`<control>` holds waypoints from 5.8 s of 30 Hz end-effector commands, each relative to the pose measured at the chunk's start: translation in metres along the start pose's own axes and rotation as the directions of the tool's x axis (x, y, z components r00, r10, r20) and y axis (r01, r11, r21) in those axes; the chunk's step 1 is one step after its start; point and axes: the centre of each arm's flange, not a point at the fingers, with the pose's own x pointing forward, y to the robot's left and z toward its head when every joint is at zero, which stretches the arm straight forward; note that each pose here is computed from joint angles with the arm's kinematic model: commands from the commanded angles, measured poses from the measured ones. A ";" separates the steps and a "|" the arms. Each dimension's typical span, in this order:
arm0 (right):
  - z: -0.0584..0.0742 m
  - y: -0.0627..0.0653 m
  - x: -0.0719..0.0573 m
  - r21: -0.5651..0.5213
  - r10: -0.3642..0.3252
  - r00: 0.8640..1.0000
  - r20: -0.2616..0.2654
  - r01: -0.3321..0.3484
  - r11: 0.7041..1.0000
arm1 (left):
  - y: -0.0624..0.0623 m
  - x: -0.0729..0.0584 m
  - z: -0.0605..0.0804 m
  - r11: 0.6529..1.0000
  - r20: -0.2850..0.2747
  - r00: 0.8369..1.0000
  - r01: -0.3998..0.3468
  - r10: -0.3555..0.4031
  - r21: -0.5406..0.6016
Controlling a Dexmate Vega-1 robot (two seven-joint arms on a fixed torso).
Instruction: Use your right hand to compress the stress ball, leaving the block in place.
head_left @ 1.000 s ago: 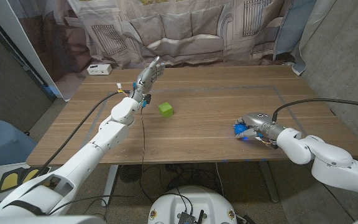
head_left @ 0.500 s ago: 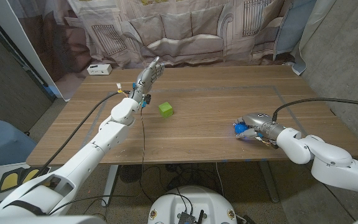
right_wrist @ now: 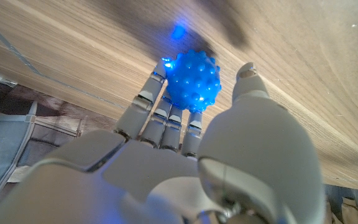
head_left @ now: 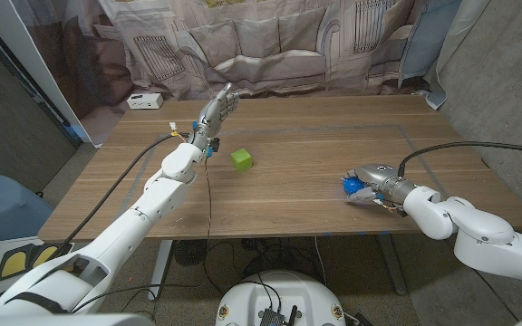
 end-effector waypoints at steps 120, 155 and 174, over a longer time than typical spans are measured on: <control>-0.067 -0.050 0.047 0.661 -0.511 0.859 -0.040 0.406 0.631 | -0.008 0.017 -0.016 1.000 -0.027 0.999 -0.025 0.025 0.003; -0.066 -0.056 0.103 0.965 -0.585 0.811 0.007 0.148 0.216 | -0.010 -0.005 0.001 1.000 0.018 1.000 0.020 -0.020 -0.010; -0.087 -0.054 0.135 0.999 -0.564 0.825 -0.017 0.032 0.016 | -0.006 -0.015 -0.005 1.000 0.021 1.000 -0.005 0.005 0.003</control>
